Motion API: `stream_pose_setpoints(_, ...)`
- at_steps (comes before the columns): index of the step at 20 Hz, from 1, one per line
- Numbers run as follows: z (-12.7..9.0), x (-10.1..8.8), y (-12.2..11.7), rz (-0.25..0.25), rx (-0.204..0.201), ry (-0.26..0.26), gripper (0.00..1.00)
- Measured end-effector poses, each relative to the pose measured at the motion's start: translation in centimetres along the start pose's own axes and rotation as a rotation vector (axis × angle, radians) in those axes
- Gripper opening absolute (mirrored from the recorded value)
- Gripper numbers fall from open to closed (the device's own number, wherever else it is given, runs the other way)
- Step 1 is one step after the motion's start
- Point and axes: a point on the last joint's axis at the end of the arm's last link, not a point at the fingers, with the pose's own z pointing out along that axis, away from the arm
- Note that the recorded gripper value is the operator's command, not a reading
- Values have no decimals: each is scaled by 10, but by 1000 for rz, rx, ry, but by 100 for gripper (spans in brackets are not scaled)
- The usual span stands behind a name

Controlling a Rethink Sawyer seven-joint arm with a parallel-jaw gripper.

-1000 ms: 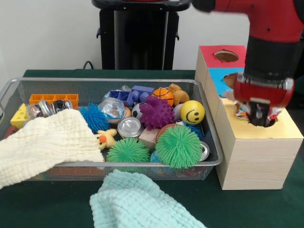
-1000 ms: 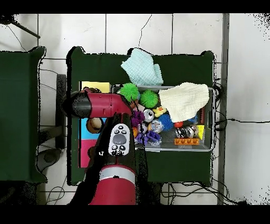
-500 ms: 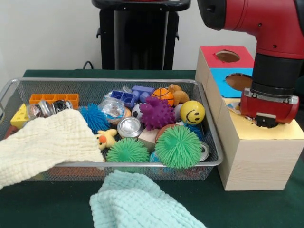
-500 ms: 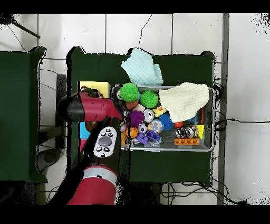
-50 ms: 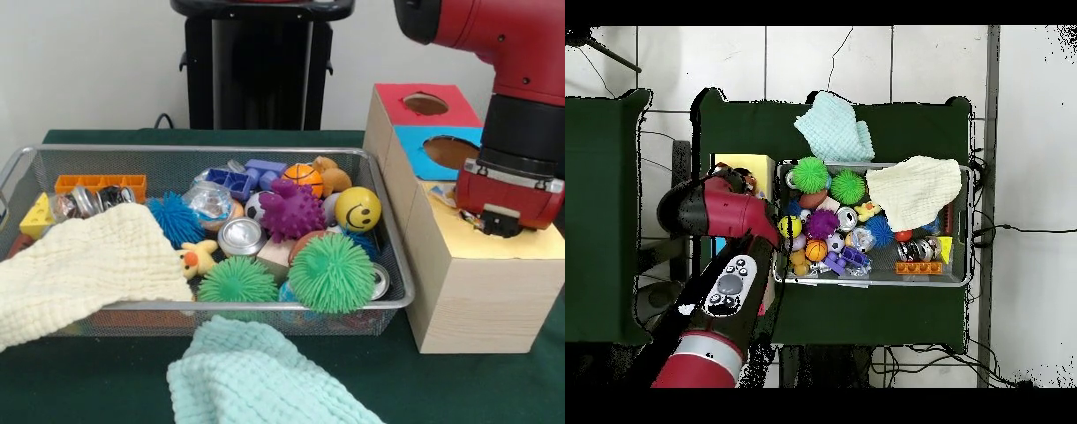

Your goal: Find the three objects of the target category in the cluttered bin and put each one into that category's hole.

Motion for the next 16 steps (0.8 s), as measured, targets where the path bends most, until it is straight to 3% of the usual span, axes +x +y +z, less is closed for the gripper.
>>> stream_pose_setpoints(9, -1, 2, -1, 29, 30, -28, 0)
stream_pose_setpoints(16, -3, 3, -4, 29, 48, 7, 0)
